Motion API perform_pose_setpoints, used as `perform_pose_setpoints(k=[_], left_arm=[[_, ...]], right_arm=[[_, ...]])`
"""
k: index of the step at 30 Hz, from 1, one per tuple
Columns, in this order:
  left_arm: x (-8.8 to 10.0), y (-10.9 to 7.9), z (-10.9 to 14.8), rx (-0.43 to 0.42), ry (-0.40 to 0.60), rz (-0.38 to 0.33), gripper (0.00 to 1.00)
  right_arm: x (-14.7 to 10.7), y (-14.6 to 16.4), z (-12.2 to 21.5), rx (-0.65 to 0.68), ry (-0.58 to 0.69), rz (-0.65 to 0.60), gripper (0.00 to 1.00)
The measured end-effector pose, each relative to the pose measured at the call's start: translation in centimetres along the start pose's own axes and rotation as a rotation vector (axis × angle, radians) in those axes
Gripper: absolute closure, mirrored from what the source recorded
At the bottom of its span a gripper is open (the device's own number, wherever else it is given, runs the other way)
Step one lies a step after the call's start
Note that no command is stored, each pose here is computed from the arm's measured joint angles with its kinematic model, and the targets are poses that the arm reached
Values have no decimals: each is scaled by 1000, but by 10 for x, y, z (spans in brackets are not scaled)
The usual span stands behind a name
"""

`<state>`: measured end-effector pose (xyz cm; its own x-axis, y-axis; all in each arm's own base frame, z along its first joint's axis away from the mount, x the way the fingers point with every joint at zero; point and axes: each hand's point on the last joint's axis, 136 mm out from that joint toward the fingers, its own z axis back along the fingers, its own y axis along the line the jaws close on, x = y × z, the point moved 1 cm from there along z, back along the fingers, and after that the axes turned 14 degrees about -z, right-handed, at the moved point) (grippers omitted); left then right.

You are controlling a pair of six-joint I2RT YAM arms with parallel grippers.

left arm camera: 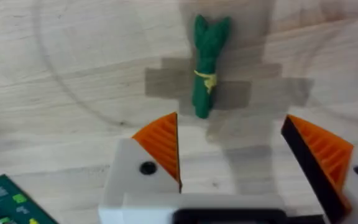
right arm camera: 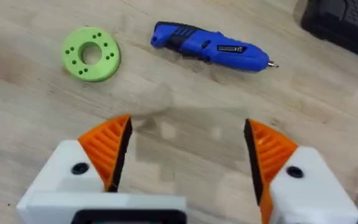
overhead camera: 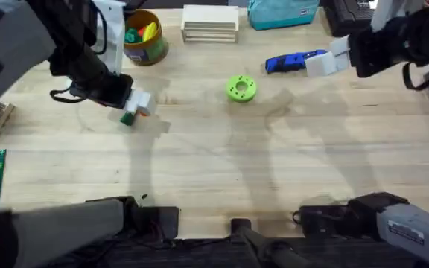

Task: Pick up the gripper from the table and insert it into the empty holder that is missing its gripper. Then pick up a screw, insert it into the mounting hole, and use the screwdriver to tighten it. Finally, clean up the table by picking up the vegetable and placing it into the bucket.

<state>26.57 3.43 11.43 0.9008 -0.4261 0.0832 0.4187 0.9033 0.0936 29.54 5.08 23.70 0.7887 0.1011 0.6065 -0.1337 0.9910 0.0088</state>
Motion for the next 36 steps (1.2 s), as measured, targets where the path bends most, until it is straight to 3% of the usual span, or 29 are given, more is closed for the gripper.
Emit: perform_pose_setpoints(k=[4,14,33,34,36], left_arm=[[-1,18,-33,-66,32,35,15],[7,27,-71,-104,54,-2,15],[18,34,-80,-88,25,-10,14],[18,34,-79,-88,25,-10,30],[19,34,-79,-89,21,-11,152]], right_arm=[[0,0,0,0,0,0,11],[0,0,0,0,0,0,12],[0,0,0,0,0,0,12],[0,0,0,0,0,0,12],[0,0,0,0,0,0,12]])
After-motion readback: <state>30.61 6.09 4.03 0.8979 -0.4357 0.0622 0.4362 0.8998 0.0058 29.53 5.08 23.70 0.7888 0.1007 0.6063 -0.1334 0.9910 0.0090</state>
